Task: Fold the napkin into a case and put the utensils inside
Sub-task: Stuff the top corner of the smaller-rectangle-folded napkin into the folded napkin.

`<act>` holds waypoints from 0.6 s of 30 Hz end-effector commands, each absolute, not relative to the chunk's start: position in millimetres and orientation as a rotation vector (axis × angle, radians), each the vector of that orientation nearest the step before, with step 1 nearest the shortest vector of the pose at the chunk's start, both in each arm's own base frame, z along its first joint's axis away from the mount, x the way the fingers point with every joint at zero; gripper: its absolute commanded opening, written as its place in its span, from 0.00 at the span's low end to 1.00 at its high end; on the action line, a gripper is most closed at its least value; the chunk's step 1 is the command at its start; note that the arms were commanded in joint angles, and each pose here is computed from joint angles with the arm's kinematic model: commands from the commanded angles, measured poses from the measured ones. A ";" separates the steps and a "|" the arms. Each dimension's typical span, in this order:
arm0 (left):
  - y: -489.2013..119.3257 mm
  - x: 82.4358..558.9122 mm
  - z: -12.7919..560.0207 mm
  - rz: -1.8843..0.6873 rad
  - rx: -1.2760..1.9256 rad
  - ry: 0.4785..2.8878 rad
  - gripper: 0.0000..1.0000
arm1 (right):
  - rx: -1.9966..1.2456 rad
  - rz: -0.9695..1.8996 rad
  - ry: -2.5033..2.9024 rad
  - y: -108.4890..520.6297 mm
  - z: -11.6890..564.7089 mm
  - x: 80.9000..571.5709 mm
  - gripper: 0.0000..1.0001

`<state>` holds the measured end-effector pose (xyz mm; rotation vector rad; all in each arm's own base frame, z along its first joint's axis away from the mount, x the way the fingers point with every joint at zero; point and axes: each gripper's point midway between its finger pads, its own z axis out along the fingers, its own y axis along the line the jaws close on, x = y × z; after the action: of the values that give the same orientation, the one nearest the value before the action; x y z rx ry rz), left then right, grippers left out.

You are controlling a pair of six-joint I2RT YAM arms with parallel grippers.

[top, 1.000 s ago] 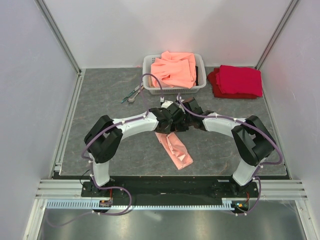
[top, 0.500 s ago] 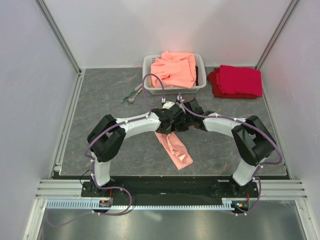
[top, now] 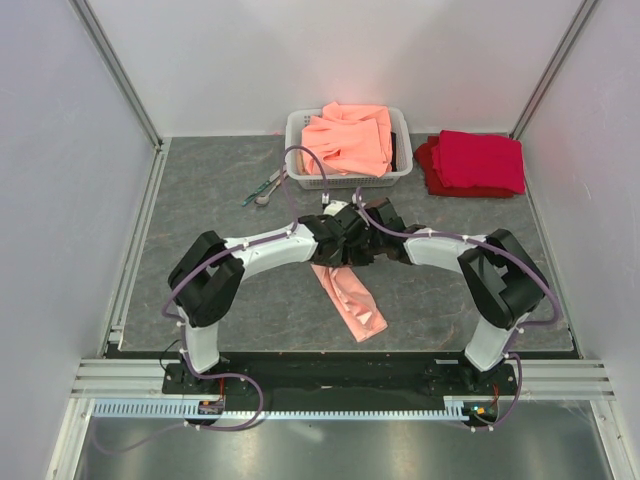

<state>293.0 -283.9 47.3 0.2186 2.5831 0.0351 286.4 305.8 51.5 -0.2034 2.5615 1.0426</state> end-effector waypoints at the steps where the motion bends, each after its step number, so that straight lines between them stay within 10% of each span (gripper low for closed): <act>1: -297.7 294.8 71.0 -0.132 0.195 2.553 0.02 | -0.229 1.122 2.551 322.0 46.8 279.1 0.00; 18: -289.2 287.4 68.1 -0.388 0.029 2.566 0.02 | -0.151 1.276 2.530 342.8 13.9 271.5 0.01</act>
<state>277.8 -265.7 44.6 0.1296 2.6330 -0.1605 275.5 341.7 21.8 -0.1404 2.5337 1.2732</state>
